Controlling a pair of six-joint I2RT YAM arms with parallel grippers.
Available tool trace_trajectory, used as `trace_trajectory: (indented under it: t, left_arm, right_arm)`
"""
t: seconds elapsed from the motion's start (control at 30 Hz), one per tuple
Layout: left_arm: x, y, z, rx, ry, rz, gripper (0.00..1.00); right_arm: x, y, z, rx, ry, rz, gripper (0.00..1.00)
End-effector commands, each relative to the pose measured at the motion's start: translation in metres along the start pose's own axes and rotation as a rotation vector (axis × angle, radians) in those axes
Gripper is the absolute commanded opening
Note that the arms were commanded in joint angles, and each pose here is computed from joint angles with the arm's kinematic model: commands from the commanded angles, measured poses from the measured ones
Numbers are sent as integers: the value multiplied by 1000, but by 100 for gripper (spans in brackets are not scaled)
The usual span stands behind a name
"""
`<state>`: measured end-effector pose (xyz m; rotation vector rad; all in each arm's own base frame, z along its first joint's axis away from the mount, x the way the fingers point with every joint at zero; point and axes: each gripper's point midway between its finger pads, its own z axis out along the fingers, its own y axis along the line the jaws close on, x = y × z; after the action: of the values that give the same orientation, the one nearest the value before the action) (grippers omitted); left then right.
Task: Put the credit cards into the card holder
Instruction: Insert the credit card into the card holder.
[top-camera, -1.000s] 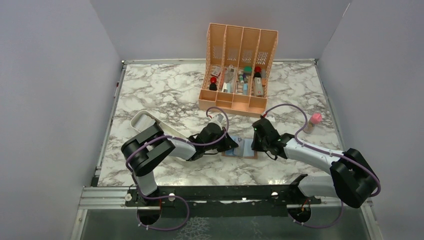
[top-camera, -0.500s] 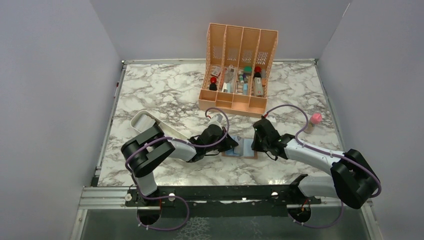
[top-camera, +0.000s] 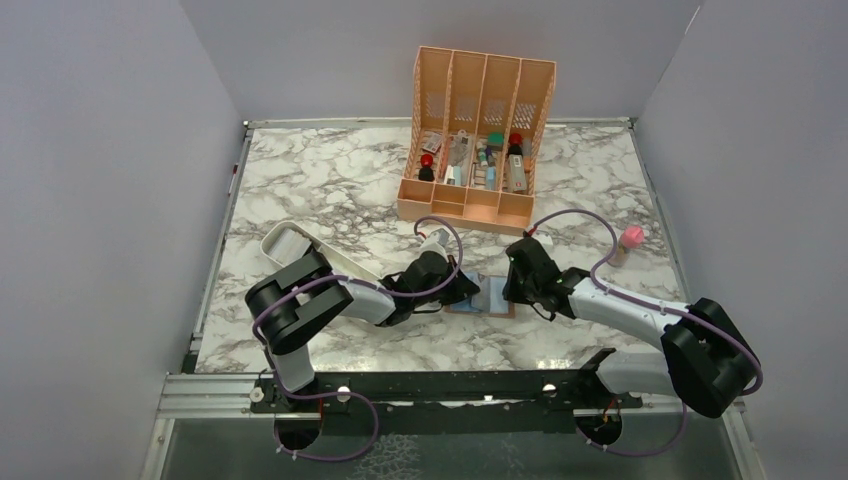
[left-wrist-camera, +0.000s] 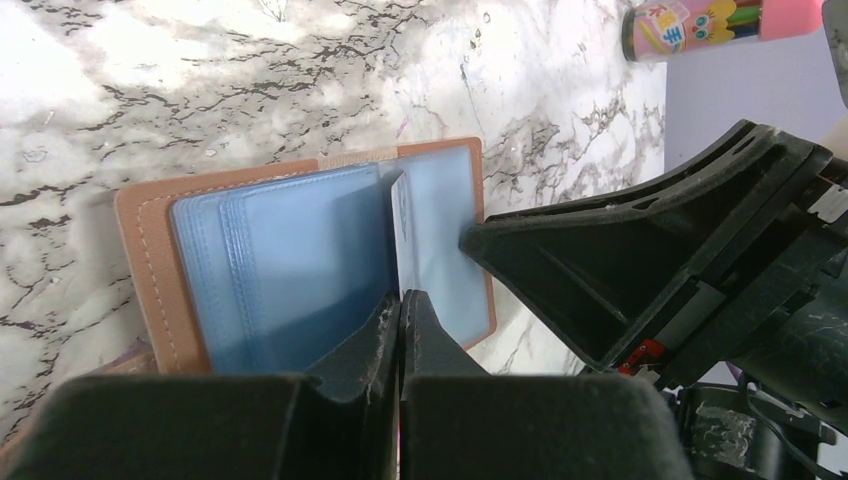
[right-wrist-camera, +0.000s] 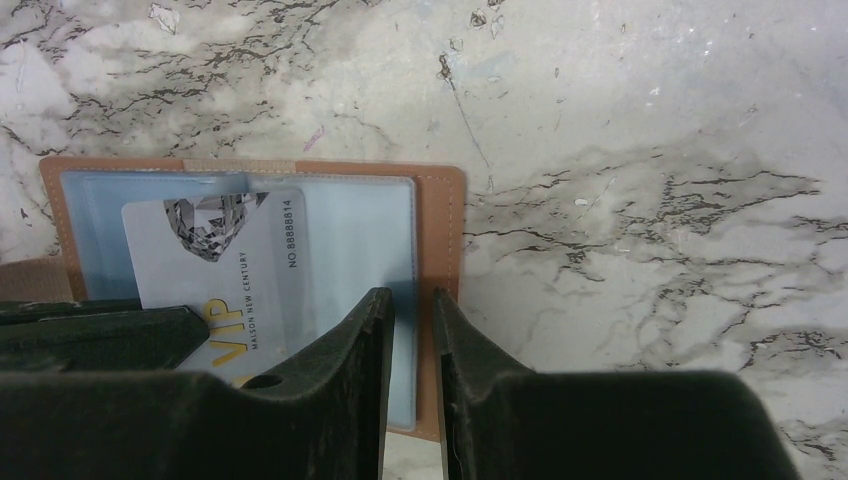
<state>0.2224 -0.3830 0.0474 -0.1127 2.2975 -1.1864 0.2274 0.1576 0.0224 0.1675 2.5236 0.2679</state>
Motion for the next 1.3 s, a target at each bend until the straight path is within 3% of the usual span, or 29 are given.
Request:
trace_trajectory:
  t: [0.0, 0.23, 0.4, 0.6, 1.27]
  left_arm:
    - [13, -5, 4, 18, 40, 9, 0]
    - [17, 11, 1, -50, 46, -11, 1]
    - [18, 5, 6, -39, 66, 14, 17]
    - [17, 5, 7, -66, 73, 35, 29]
    - [-8, 21, -5, -258, 2, 165, 42]
  right_arm:
    - [6, -3, -1, 14, 31, 14, 26]
    - [10, -5, 3, 17, 38, 12, 25]
    - [8, -2, 2, 9, 40, -1, 26]
    - [-4, -2, -3, 21, 8, -22, 29]
    - [7, -11, 6, 41, 29, -9, 28]
